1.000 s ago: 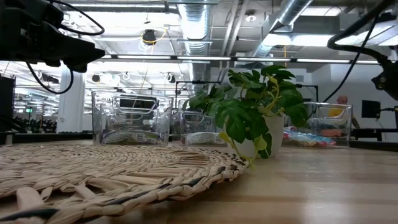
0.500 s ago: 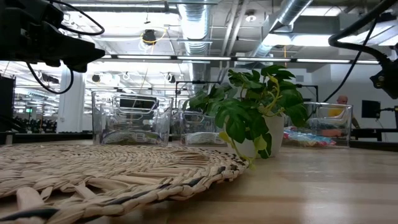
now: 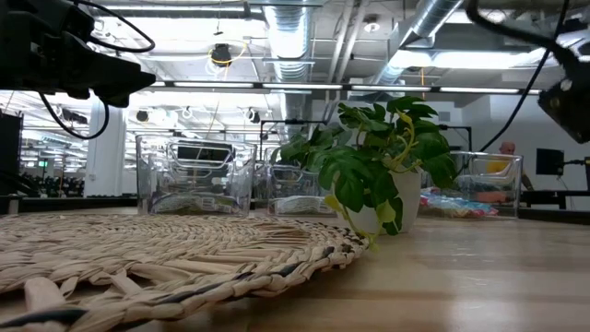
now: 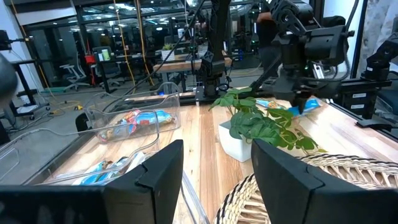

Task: Pick and place Granola Bars by type
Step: Put the yellow granola bar into the middle transparent bin

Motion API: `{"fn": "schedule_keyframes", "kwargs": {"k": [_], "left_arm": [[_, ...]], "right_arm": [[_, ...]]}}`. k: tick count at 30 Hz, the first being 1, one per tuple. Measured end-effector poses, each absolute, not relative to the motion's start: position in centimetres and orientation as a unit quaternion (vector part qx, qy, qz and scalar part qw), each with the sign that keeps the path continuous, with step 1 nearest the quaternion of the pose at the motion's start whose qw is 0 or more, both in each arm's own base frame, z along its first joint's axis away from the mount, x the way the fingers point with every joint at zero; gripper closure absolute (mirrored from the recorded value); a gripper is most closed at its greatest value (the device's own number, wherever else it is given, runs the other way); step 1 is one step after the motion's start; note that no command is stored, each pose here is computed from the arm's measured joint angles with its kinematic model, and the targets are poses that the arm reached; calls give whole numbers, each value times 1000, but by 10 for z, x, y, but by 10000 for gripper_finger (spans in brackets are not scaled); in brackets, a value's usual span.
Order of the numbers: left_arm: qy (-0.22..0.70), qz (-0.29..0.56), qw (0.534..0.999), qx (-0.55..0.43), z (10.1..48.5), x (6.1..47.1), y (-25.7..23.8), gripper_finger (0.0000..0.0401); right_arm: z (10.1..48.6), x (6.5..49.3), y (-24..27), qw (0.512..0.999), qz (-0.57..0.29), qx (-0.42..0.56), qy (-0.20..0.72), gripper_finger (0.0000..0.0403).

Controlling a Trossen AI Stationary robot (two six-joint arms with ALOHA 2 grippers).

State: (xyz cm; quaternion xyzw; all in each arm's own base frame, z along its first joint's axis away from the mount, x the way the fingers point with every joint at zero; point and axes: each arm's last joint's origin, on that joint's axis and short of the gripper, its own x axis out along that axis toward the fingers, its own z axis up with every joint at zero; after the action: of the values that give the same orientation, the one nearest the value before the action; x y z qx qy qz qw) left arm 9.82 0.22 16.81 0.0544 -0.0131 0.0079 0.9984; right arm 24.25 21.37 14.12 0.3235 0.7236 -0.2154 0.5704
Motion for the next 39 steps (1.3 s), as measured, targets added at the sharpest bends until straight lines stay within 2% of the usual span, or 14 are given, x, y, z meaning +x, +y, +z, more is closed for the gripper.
{"fn": "schedule_keyframes", "kwargs": {"k": [7, 11, 22, 30, 39], "left_arm": [[-13, 8, 998, 54, 168, 98, 2, 218], [-13, 8, 998, 54, 168, 98, 2, 218], [-13, 8, 998, 54, 168, 98, 2, 218], [-13, 8, 998, 54, 168, 98, 2, 218], [-13, 8, 998, 54, 168, 98, 2, 218]], "right_arm": [[142, 255, 224, 643, -64, 281, 709, 388], [143, 263, 225, 681, -5, 258, 686, 393], [157, 307, 215, 796, 186, 190, 544, 395], [176, 352, 178, 870, 255, 156, 392, 394], [217, 402, 109, 933, 225, 111, 260, 394]]}}
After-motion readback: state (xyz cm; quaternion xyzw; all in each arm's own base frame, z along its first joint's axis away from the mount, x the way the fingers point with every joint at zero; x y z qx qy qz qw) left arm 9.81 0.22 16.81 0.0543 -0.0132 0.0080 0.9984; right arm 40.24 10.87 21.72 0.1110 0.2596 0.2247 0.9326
